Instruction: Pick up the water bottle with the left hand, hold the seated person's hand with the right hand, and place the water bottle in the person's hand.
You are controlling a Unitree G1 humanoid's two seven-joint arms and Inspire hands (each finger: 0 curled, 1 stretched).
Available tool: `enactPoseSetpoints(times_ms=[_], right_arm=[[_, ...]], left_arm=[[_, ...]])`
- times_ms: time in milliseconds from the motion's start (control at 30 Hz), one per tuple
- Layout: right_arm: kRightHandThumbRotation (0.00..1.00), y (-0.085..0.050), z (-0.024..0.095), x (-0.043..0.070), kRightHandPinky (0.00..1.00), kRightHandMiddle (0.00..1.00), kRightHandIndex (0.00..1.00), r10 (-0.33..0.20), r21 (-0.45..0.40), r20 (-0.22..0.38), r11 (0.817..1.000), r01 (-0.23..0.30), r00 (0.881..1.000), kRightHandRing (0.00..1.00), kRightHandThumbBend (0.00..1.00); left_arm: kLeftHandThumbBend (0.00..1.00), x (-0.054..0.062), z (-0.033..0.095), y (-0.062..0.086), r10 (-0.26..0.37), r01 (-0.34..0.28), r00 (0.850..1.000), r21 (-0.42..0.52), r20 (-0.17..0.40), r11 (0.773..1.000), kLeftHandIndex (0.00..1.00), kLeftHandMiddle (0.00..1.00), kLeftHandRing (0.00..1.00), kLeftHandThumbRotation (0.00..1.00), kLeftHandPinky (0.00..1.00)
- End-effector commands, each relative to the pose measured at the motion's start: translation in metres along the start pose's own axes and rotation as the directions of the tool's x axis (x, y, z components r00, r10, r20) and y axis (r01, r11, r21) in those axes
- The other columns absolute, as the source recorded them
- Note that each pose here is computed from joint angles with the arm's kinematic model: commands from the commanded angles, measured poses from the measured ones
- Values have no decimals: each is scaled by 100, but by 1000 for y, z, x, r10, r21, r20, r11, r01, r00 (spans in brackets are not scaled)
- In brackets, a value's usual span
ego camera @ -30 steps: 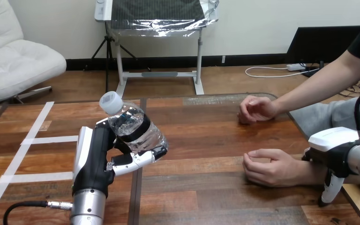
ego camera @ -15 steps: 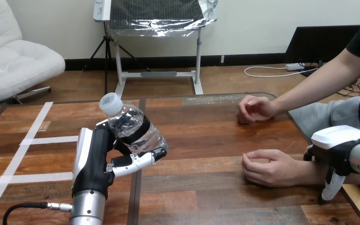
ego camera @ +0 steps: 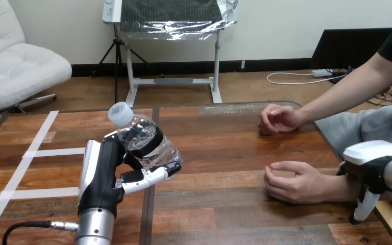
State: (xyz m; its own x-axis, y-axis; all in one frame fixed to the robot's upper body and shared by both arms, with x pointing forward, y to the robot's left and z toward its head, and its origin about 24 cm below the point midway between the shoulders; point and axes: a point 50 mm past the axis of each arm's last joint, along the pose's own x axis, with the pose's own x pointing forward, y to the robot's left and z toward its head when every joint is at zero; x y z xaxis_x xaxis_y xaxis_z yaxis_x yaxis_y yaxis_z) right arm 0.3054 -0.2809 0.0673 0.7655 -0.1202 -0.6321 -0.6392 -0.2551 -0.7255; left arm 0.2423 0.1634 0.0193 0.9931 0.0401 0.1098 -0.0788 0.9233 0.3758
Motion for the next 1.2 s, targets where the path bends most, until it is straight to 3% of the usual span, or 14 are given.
enactPoseSetpoints(times_ms=[0,500,733,1167], right_arm=[[18,-26,4,3,58,80,82,-79,23,23,997,78,997,72,67],[15,-21,8,17,47,68,74,-23,0,55,1000,24,998,59,63],[11,-18,13,22,45,66,71,6,50,65,999,-9,998,58,62],[5,-11,22,28,46,65,69,30,52,91,998,-35,995,57,62]], left_arm=[[57,14,27,8,26,-26,990,2,138,1000,52,44,39,0,37],[57,14,27,10,32,-33,990,5,138,999,51,44,39,0,37],[57,14,27,10,35,-35,992,-2,125,999,51,44,39,0,36],[56,12,28,11,34,-35,992,2,123,999,51,44,39,0,37]])
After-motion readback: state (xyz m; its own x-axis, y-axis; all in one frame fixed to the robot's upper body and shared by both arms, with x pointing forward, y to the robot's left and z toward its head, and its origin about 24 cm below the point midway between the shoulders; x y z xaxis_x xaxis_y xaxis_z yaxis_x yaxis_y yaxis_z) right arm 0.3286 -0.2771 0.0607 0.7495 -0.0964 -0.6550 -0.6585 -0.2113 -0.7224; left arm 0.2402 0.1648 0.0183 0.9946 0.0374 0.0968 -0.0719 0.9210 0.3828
